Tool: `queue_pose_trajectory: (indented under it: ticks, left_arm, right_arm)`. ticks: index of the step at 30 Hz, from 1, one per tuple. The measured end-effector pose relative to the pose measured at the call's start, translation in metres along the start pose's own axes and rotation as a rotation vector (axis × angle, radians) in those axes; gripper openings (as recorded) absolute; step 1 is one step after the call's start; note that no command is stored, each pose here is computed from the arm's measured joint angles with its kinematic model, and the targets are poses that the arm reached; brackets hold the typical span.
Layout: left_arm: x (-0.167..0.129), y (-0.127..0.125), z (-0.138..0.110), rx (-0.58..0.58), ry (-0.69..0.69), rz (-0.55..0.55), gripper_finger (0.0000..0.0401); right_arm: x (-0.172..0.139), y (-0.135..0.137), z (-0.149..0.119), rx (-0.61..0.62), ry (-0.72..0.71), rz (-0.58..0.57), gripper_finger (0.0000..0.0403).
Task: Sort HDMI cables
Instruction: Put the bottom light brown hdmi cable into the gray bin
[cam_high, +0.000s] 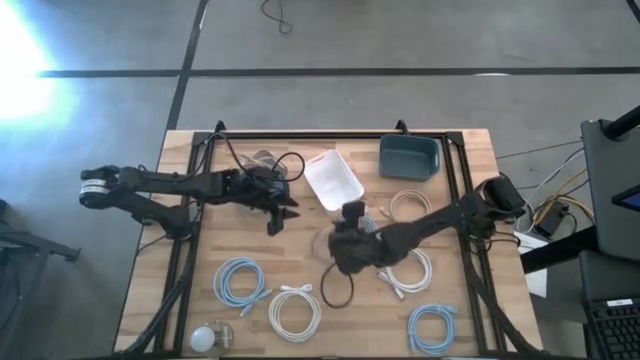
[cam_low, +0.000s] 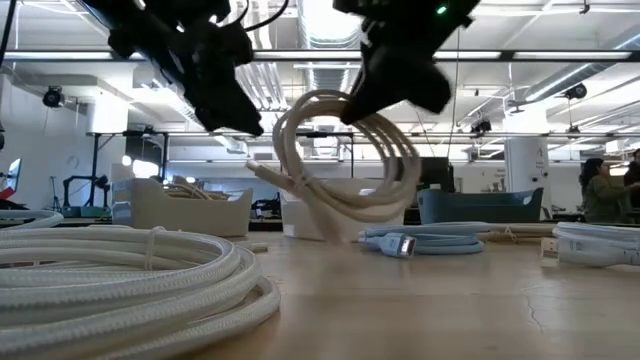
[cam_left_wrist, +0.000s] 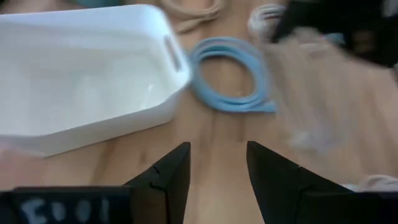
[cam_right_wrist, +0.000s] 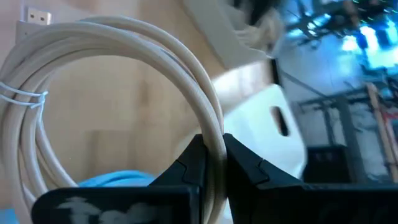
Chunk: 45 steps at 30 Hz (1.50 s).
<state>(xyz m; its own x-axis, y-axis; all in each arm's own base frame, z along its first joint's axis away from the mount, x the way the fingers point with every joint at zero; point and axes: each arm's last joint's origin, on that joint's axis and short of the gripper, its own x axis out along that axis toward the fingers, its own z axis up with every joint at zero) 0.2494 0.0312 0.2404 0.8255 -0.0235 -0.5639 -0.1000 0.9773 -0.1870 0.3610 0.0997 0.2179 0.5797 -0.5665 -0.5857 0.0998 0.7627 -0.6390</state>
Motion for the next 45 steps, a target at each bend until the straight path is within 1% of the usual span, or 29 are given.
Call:
queue_pose_trajectory:
  ticks: [3,6,9,12,17,21,29,31,35,40,43,45]
  left_arm:
    - [0.0,-0.001,0.002,-0.024,-0.017,-0.013,0.0161]
    - [0.0,-0.001,0.001,-0.034,-0.013,-0.017,0.0161]
    - [0.0,-0.001,0.001,-0.06,-0.01,-0.038,0.0161]
    - [0.0,-0.002,0.002,-0.062,-0.006,-0.091,0.0161]
    - [-0.001,-0.006,0.005,-0.048,-0.031,-0.207,0.0161]
    - [-0.001,-0.007,0.006,-0.046,-0.028,-0.246,0.0161]
    - [-0.001,-0.008,0.006,-0.061,-0.024,-0.255,0.0161]
    - [-0.002,-0.009,0.006,-0.06,-0.02,-0.278,0.0161]
    - [-0.002,-0.009,0.007,-0.056,-0.029,-0.289,0.0161]
    - [-0.003,-0.01,0.01,-0.044,-0.064,-0.307,0.0161]
    - [-0.003,-0.01,0.01,-0.043,-0.067,-0.311,0.0161]
    - [-0.003,-0.01,0.01,-0.042,-0.067,-0.311,0.0161]
  right_arm:
    - [0.012,-0.013,0.002,0.046,-0.003,-0.026,0.0029]
    - [0.021,-0.023,0.005,0.06,-0.014,-0.053,0.0029]
    - [0.027,-0.032,0.011,0.046,-0.062,-0.082,0.0029]
    - [0.03,-0.037,0.016,-0.014,-0.099,-0.102,0.0029]
    - [0.032,-0.041,0.019,-0.092,-0.115,-0.118,0.0029]
    - [0.032,-0.041,0.018,-0.142,-0.102,-0.122,0.0029]
    - [0.033,-0.041,0.017,-0.204,-0.092,-0.126,0.0029]
    - [0.033,-0.041,0.017,-0.218,-0.092,-0.126,0.0029]
    - [0.033,-0.042,0.018,-0.223,-0.103,-0.132,0.0029]
    - [0.031,-0.044,0.026,-0.183,-0.171,-0.148,0.0029]
    - [0.031,-0.046,0.03,-0.183,-0.218,-0.132,0.0029]
    - [0.031,-0.046,0.031,-0.191,-0.226,-0.134,0.0029]
